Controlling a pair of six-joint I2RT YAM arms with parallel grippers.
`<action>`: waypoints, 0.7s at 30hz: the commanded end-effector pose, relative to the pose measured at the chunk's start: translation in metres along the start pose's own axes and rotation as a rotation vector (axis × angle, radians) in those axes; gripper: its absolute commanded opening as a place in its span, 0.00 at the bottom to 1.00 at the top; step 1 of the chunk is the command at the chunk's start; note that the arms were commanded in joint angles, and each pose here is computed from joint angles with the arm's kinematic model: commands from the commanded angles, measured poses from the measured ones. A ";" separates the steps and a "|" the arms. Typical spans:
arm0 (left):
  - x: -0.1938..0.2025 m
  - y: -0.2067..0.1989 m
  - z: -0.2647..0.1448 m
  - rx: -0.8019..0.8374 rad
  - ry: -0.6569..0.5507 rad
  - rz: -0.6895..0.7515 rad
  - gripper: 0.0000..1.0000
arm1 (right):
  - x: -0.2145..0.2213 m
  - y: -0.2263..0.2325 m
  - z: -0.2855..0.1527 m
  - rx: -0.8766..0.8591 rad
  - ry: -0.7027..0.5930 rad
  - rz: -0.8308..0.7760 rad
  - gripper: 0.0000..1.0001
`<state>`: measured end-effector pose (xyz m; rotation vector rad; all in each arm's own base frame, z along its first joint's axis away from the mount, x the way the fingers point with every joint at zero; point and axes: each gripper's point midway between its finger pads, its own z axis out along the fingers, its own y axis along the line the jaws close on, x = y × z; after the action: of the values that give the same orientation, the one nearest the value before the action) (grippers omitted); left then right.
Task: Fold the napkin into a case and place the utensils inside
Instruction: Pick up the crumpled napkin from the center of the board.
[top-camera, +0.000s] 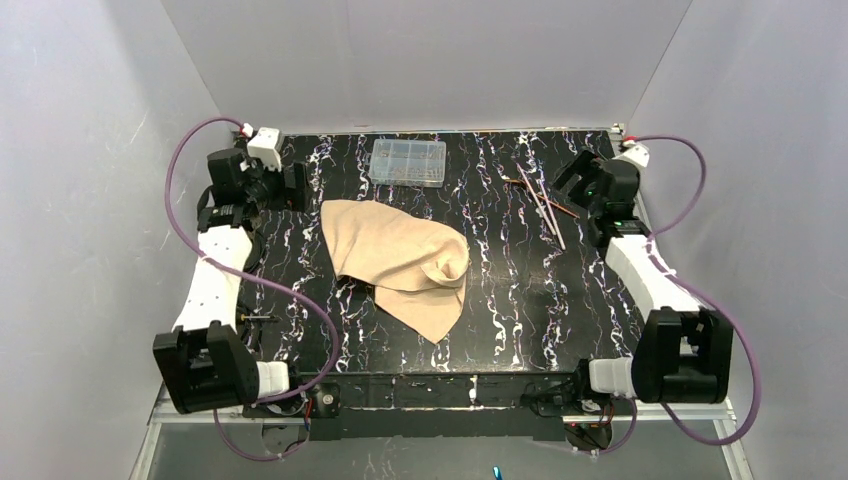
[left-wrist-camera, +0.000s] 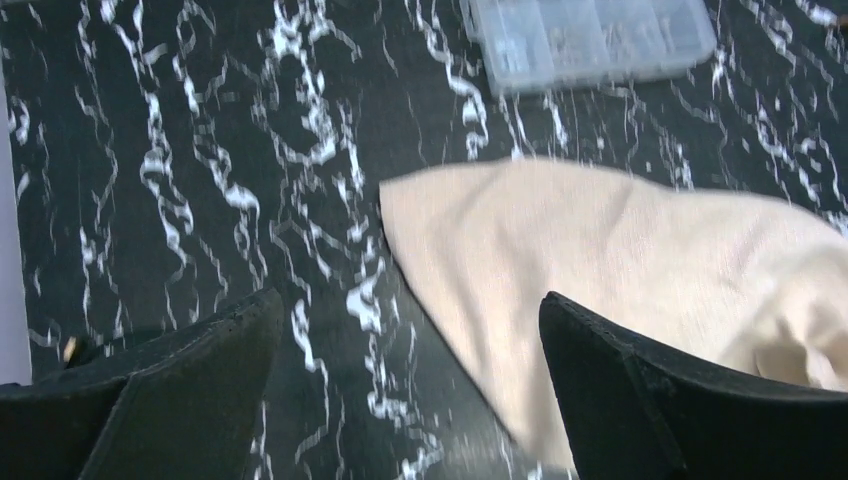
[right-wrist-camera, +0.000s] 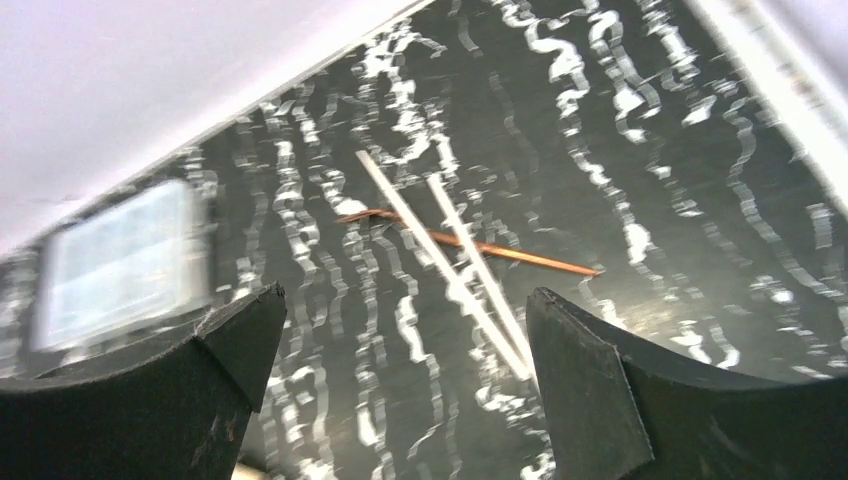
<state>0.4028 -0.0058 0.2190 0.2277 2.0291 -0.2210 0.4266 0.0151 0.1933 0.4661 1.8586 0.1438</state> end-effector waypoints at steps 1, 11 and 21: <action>0.056 -0.021 -0.052 0.047 0.272 -0.059 0.99 | -0.001 0.062 -0.041 -0.356 0.179 0.263 0.99; 0.081 -0.061 -0.091 0.277 0.494 -0.077 0.98 | 0.082 0.197 -0.143 -0.417 0.247 -0.516 0.99; 0.103 -0.076 -0.110 0.370 0.540 -0.022 0.98 | 0.186 0.225 -0.218 -0.680 0.391 -0.748 0.90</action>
<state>0.2666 -0.0365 0.1801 0.4476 2.5194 -0.5403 0.2442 0.3189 0.1886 -0.6748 2.0904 0.3734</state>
